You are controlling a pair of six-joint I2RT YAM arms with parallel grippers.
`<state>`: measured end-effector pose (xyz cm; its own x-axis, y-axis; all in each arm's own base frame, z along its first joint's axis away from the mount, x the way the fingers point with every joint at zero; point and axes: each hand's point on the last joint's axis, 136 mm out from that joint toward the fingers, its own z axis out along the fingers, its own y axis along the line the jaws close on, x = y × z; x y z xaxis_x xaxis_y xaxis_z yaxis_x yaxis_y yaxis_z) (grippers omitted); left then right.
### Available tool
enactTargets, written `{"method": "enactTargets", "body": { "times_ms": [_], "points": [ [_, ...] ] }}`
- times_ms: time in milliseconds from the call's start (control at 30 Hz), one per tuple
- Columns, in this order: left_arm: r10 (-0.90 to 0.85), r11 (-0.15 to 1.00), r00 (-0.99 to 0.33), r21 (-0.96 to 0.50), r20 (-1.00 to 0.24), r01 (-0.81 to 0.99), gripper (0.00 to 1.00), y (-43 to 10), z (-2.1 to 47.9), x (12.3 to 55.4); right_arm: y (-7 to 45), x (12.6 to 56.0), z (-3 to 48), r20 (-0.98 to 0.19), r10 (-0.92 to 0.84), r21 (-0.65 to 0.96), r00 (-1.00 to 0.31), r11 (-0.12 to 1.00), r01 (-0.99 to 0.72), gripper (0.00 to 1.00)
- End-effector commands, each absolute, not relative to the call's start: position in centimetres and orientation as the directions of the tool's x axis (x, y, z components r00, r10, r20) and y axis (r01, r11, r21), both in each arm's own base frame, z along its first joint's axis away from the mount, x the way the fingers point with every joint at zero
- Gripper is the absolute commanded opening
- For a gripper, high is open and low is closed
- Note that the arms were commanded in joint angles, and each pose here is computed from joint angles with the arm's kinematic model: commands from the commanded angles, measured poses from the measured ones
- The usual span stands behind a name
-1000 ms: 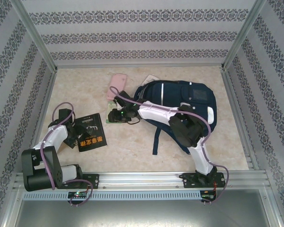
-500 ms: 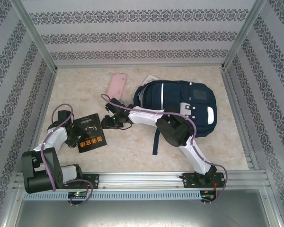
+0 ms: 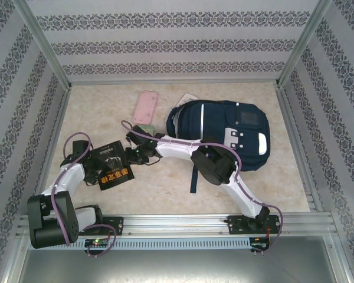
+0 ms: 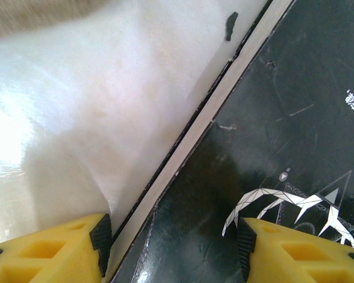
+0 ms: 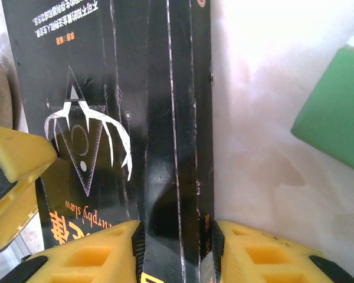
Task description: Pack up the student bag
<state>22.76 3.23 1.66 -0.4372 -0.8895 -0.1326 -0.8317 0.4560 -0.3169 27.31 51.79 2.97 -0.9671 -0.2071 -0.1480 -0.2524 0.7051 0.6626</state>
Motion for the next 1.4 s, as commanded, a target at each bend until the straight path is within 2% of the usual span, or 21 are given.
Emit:
{"method": "enactTargets", "body": {
  "times_ms": [0, 200, 367, 633, 800, 1000, 1067, 1200, 1267, 1367],
  "points": [
    [-0.854, 0.427, -0.515, -0.464, 0.077, -0.776, 0.6, -2.4, 1.1, 23.1, 54.3, 24.7, 3.4, -0.096, -0.278, 0.73, -0.956, 0.633, -0.258, 0.36],
    [-0.85, 0.435, -0.521, -0.461, 0.072, -0.773, 0.6, -2.3, 1.2, 23.0, 57.1, 23.7, 7.0, -0.091, -0.328, 0.847, -0.94, 0.471, -0.247, 0.29],
    [-0.848, 0.442, -0.526, -0.462, 0.065, -0.769, 0.6, -2.3, 1.5, 23.1, 58.9, 23.2, 10.6, -0.112, -0.356, 0.919, -0.928, 0.319, -0.233, 0.28],
    [-0.841, 0.468, -0.54, -0.465, 0.027, -0.751, 0.6, -1.9, 3.2, 23.3, 59.4, 22.9, 12.2, -0.118, -0.369, 0.945, -0.922, 0.244, -0.219, 0.26],
    [-0.834, 0.483, -0.551, -0.483, 0.0, -0.731, 0.6, -1.8, 3.7, 23.5, 58.9, 22.7, 11.9, -0.104, -0.377, 0.944, -0.92, 0.254, -0.211, 0.26],
    [-0.833, 0.491, -0.553, -0.478, -0.012, -0.729, 0.6, -1.7, 3.9, 23.5, 57.0, 22.6, 8.2, -0.05, -0.383, 0.899, -0.922, 0.385, -0.209, 0.3],
    [-0.833, 0.491, -0.553, -0.474, -0.011, -0.731, 0.6, -1.7, 3.9, 23.4, 56.1, 22.7, 6.9, -0.052, -0.387, 0.868, -0.921, 0.437, -0.233, 0.35],
    [-0.834, 0.49, -0.551, -0.473, -0.011, -0.732, 0.6, -1.7, 3.8, 23.1, 55.0, 22.3, 5.5, -0.051, -0.406, 0.84, -0.913, 0.476, -0.258, 0.35],
    [-0.836, 0.488, -0.548, -0.473, -0.014, -0.733, 0.6, -1.6, 3.8, 23.0, 54.5, 22.1, 4.8, -0.051, -0.414, 0.823, -0.909, 0.498, -0.273, 0.34],
    [-0.836, 0.488, -0.548, -0.475, -0.014, -0.732, 0.6, -1.7, 3.9, 23.0, 53.6, 22.2, 4.4, -0.073, -0.417, 0.793, -0.906, 0.526, -0.306, 0.23]
  ]
}}
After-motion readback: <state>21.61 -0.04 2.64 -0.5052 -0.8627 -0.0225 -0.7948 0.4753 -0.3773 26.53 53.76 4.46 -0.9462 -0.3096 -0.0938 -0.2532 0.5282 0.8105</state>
